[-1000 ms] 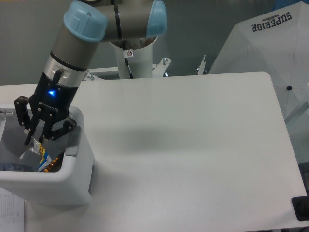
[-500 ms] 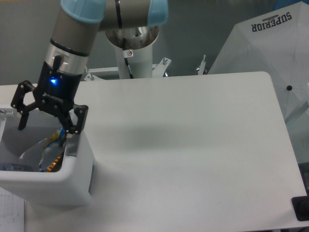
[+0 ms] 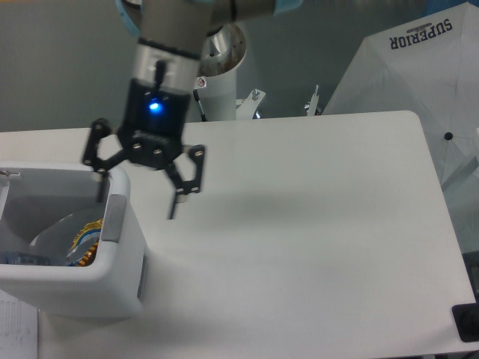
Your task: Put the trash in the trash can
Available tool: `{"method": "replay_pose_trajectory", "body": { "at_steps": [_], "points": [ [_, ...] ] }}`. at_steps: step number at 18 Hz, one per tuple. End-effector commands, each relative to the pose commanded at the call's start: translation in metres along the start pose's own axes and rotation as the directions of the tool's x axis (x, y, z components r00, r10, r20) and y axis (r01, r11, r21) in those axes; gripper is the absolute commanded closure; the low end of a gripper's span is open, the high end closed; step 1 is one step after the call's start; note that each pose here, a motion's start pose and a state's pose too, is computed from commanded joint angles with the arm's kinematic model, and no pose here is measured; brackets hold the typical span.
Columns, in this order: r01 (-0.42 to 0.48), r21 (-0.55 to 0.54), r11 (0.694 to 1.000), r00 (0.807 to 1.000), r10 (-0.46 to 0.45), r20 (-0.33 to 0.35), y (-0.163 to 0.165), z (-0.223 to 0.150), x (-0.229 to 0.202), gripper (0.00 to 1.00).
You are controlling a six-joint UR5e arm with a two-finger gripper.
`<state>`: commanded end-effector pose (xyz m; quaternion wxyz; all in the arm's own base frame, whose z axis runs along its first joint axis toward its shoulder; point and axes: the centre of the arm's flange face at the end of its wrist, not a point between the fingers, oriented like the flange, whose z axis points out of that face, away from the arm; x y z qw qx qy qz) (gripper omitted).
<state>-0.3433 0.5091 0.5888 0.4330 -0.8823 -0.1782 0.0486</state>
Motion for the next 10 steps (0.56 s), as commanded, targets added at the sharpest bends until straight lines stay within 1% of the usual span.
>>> {"method": "replay_pose_trajectory", "body": {
  "at_steps": [1, 2, 3, 4, 5, 7, 8, 10],
  "points": [
    [-0.011, -0.003, 1.0, 1.0, 0.011, 0.026, -0.005, 0.003, -0.016, 0.0],
    [-0.014, -0.006, 1.0, 0.998, 0.014, 0.066, -0.009, -0.002, -0.029, 0.0],
    [-0.016, -0.02, 1.0, 0.994, 0.018, 0.109, -0.008, -0.006, -0.041, 0.0],
    [-0.036, -0.039, 0.999, 0.988, 0.042, 0.146, -0.007, -0.01, -0.053, 0.0],
    [-0.116, -0.066, 0.991, 0.979, 0.125, 0.16, -0.004, -0.015, -0.066, 0.0],
    [-0.22, -0.124, 0.968, 0.962, 0.236, 0.139, 0.003, -0.016, -0.074, 0.0],
    [-0.236, -0.142, 0.961, 0.959, 0.254, 0.128, 0.005, -0.015, -0.076, 0.0],
    [-0.246, -0.148, 0.958, 0.956, 0.265, 0.125, 0.006, -0.015, -0.077, 0.0]
  ]
}}
